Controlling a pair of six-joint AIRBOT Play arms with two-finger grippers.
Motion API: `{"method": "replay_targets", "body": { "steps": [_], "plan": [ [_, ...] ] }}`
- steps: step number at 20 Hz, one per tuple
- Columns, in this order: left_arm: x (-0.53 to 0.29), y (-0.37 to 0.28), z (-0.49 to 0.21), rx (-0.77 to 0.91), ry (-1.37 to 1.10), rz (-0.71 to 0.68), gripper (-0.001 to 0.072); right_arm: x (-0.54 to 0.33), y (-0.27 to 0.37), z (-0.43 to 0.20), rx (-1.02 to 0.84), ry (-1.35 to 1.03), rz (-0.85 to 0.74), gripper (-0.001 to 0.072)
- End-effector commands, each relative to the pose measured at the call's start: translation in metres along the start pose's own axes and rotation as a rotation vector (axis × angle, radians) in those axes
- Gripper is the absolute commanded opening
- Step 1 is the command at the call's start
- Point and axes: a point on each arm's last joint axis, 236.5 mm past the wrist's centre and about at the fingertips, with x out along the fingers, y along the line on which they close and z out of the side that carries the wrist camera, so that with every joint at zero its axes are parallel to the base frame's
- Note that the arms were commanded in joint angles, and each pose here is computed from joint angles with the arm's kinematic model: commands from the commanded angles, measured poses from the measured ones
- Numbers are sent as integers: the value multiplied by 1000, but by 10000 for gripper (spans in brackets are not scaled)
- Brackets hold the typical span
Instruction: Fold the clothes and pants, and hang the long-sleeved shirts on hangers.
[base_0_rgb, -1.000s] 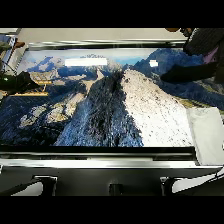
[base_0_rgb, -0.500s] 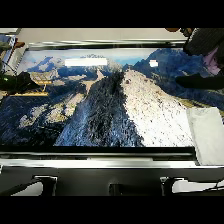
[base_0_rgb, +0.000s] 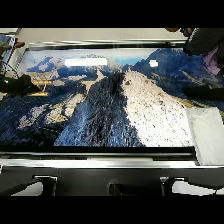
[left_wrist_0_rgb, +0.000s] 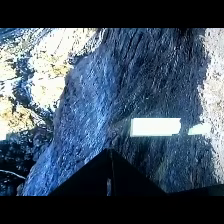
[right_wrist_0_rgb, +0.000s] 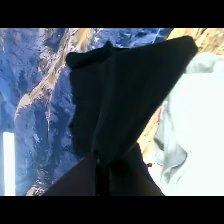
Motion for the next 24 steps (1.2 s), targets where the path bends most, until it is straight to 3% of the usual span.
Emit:
{"method": "replay_targets", "body": {
  "steps": [1,5,14,24],
  "plan": [
    [-1,0,-8,0,33,-2,20,-21,-5,6,-9,-26,-12,26],
    [-1,0,-8,0,34,-2,20,-42,-14,7,-34,-31,-37,26],
    [-1,0,-8,4,34,-2,20,-65,-75,-6,-209,47,-280,27],
    [-1,0,-8,4,34,-2,20,-40,-246,-42,-477,216,-833,27]
  ]
}}
